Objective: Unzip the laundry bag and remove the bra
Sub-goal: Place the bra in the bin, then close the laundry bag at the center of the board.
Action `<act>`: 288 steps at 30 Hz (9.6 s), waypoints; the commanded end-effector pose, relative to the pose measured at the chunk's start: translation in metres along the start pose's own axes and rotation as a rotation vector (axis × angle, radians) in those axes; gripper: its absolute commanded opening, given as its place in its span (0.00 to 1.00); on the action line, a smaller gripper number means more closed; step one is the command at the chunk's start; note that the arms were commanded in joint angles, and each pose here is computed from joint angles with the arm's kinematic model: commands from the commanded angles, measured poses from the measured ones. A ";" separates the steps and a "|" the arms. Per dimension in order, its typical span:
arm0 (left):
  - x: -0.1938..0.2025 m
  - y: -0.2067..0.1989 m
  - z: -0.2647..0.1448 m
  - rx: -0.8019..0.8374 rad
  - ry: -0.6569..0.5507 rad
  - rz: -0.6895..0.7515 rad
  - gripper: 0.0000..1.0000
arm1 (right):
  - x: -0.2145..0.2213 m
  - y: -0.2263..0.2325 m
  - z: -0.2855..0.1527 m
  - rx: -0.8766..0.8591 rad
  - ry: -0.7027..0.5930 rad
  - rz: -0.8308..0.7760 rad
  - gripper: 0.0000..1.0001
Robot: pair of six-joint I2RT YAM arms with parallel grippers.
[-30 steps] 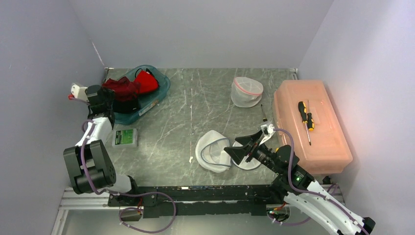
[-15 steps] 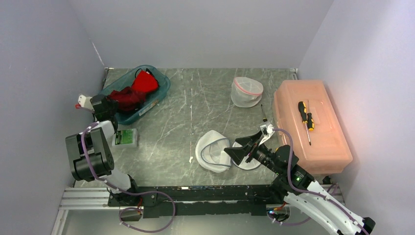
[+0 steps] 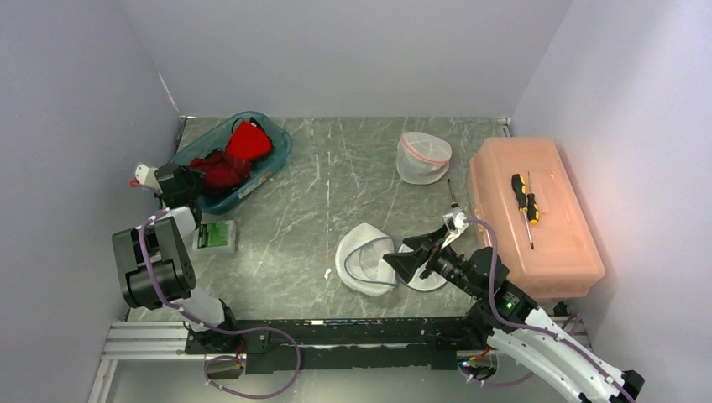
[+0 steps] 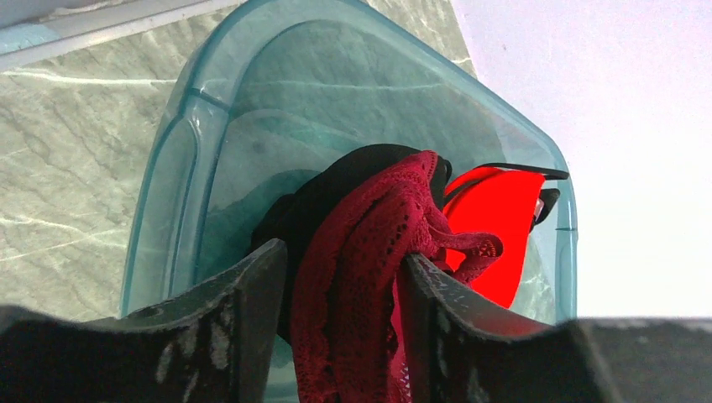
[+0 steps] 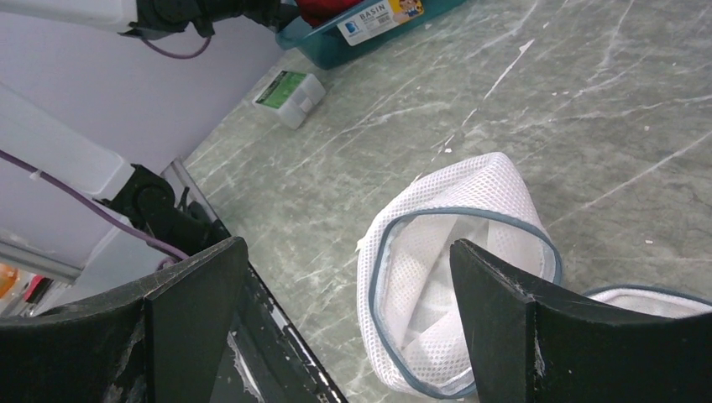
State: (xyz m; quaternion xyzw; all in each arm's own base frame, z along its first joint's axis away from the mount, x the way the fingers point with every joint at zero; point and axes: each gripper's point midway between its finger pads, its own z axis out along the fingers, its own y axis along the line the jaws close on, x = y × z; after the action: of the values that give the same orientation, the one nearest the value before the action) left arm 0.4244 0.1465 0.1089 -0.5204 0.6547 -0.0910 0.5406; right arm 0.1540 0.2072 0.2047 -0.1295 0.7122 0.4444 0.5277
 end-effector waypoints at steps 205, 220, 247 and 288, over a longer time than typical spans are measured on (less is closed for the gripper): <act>0.246 -0.136 -0.316 0.582 0.720 0.750 0.67 | -0.082 -0.025 0.072 0.650 0.260 -0.305 0.00; 0.228 -0.212 -0.381 0.787 0.887 0.334 0.84 | -0.052 -0.014 0.091 0.492 0.273 -0.312 0.00; 0.299 -0.220 -0.369 0.657 1.111 0.294 0.23 | -0.040 0.006 0.102 0.377 0.284 -0.390 0.00; 0.272 -0.135 -0.328 0.739 1.032 0.419 0.03 | 0.036 -0.082 0.094 0.182 0.239 0.450 0.75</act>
State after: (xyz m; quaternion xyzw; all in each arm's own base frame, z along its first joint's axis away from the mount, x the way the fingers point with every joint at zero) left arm 0.2696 -0.2721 0.1509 -0.0681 0.8579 -0.4287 0.2748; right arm 0.2418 0.2177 0.0940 0.0426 0.8643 0.3858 0.3198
